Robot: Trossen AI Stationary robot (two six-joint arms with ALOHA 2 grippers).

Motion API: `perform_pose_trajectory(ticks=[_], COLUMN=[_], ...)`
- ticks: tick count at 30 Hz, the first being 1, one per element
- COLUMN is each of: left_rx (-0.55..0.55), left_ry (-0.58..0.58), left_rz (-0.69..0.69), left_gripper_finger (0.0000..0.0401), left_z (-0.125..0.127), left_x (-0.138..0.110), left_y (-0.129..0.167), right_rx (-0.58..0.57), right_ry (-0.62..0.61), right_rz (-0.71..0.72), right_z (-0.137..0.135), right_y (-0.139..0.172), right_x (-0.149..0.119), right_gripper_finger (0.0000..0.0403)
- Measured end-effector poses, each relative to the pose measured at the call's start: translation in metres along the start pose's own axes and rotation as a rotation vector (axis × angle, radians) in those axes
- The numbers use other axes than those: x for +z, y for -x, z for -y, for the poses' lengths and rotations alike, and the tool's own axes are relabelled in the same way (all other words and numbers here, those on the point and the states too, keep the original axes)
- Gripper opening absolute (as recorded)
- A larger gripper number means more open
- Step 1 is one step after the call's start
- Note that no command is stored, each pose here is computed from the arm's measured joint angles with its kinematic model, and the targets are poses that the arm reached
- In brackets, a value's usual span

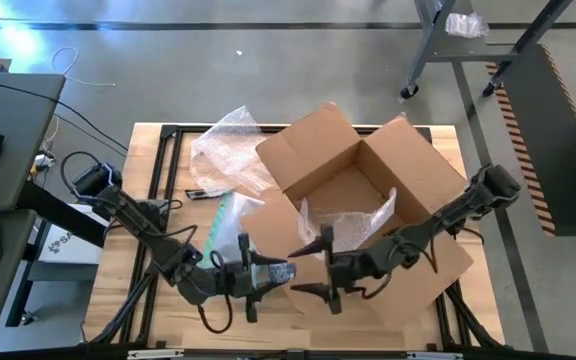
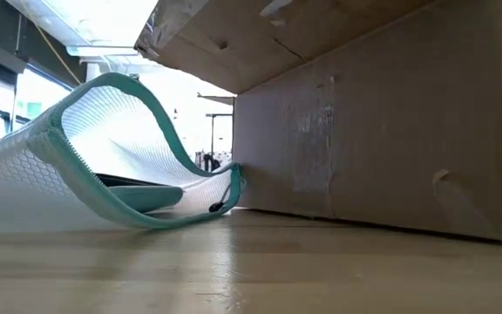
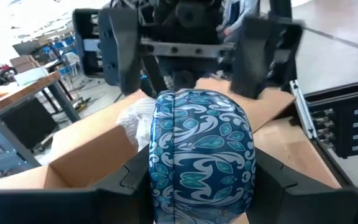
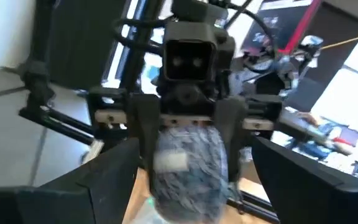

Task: Unpack boxes
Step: Put the blue scented candle into the white zip bag

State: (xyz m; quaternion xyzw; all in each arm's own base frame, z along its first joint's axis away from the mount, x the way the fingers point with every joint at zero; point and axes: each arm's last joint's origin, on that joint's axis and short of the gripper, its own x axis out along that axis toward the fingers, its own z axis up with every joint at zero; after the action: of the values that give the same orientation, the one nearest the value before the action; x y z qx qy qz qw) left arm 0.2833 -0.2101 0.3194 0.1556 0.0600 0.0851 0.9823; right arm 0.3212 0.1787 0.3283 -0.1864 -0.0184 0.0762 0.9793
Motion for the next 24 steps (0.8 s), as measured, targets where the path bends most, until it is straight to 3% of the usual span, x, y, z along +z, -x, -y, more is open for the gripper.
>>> perform_pose_trajectory(ticks=[9, 17, 24], left_rx=[0.002, -0.008, -0.051], left_ry=[-0.001, -0.024, -0.049], left_rz=[-0.001, -0.010, -0.050], left_gripper_finger=[0.0149, 0.0182, 0.0201], left_z=[0.000, 0.000, 0.004], left_x=[0.000, -0.002, -0.007], left_y=[0.000, 0.000, 0.003], right_rx=[0.006, 0.001, -0.021], right_ry=[0.007, -0.039, -0.007], right_rz=[-0.076, -0.100, -0.136], right_z=[-0.002, 0.003, 0.001], right_y=[-0.017, -0.018, -0.013], right_x=[-0.003, -0.007, -0.004], right_gripper_finger=[0.0276, 0.0152, 0.0151])
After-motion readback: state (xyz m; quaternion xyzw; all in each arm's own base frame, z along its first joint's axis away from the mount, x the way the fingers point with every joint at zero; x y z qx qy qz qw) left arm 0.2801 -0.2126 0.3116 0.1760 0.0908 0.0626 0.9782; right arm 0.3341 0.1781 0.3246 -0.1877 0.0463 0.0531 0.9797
